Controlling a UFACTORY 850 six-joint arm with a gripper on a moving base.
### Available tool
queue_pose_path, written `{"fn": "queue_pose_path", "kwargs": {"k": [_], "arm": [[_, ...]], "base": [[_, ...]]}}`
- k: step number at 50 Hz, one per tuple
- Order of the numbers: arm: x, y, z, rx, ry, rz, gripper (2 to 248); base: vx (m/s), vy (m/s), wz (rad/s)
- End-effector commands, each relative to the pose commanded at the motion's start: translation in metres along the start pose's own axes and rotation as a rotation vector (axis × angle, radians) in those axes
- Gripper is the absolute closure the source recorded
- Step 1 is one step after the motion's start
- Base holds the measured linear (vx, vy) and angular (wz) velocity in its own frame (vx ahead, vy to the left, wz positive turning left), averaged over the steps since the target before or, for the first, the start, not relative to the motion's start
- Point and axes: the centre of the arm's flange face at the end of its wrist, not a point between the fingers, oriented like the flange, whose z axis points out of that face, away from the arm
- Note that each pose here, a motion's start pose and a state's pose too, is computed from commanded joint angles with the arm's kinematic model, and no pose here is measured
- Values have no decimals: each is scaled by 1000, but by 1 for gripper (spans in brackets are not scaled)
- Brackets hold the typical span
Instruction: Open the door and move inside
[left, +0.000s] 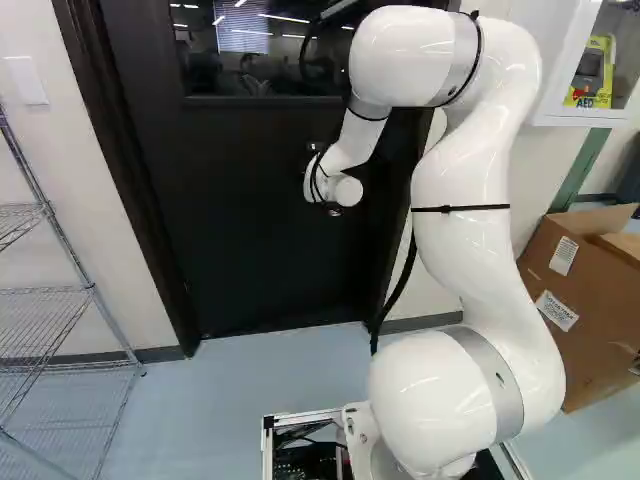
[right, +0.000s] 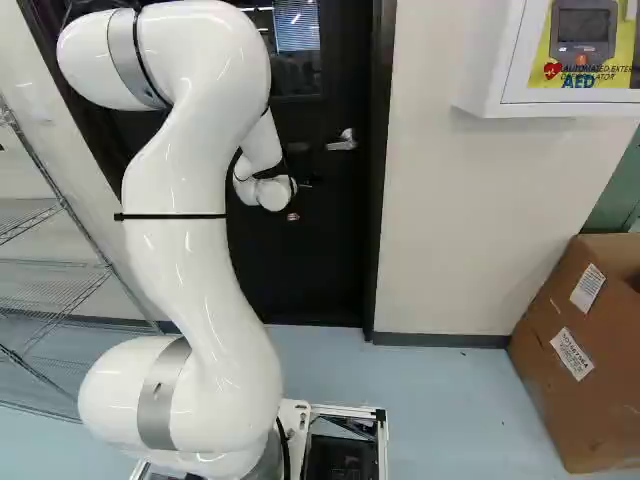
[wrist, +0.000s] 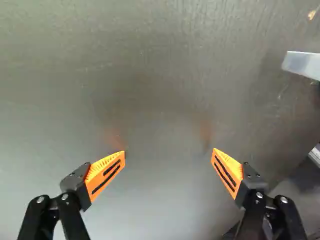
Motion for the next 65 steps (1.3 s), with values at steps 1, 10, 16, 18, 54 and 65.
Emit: {"fn": "queue_pose_path", "kwargs": {"k": [1,10,16,18,54,65], "arm": [[0,-1,2,3,1,-2,3],[1,-12,19,33,14,-18,3],[2,-18,31,52,24,-29,3],[2,-20,35,58,28,-32,3],[4,-50,110,131,108,-76,3],[4,-57,134,138,134,-78,3]], "base": [[0,0,0],[0,0,0],[0,0,0],[0,0,0],[0,0,0],[0,0,0]]}}
